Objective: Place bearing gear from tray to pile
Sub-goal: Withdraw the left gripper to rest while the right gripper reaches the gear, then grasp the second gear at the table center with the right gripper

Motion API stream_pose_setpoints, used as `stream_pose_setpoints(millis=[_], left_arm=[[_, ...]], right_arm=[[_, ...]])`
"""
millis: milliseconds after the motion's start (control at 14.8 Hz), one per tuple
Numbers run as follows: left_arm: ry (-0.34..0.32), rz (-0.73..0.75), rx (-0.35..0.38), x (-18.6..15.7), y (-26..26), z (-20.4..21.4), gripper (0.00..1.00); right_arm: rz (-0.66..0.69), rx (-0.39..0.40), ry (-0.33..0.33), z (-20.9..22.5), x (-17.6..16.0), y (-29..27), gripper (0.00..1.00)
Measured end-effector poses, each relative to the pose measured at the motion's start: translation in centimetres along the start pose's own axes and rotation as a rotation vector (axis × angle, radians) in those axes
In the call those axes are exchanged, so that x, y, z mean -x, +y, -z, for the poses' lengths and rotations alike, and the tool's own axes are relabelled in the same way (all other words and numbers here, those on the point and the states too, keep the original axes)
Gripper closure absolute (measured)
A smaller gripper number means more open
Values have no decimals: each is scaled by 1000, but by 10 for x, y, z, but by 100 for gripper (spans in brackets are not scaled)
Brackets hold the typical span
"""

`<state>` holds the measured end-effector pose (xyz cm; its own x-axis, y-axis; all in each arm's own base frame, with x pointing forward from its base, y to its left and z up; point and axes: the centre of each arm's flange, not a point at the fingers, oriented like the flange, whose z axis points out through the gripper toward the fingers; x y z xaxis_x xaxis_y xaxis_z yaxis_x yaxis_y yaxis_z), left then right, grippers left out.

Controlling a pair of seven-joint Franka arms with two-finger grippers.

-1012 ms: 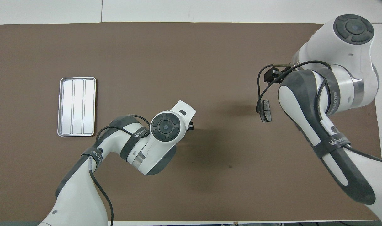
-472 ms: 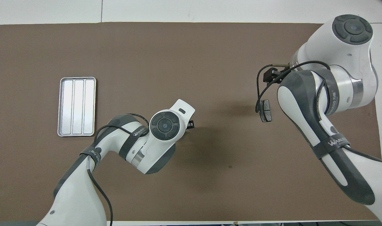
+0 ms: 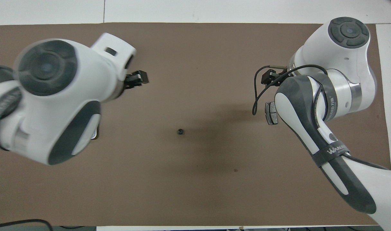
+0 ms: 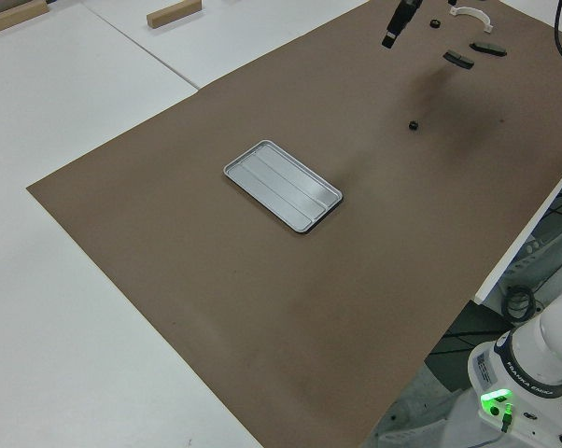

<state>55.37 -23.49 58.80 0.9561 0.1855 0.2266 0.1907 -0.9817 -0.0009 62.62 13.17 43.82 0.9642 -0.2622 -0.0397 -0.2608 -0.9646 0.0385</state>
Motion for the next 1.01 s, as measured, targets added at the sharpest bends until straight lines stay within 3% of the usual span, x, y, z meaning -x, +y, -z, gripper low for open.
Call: stream_pose_setpoints(millis=[135,337,607,877,1012], left_arm=[[50,-60,-17,-38,-93,42,0],[16,-148,-30,-46,-200,78,0],[-83,-195,-30,-12,-201,92,0],[-160,-223,-3,18,-185,42,0],[-191,-216,22,24,-184,30,0]], right_arm=[[-70,-1,4,1,18,-34,0],[-183,-10,19,0,66,-108,0],[-257,-32,33,-21,135,-195,0],[-263,-24,31,-52,174,-238,0],[-281,-11,63,-78,192,-261,0]])
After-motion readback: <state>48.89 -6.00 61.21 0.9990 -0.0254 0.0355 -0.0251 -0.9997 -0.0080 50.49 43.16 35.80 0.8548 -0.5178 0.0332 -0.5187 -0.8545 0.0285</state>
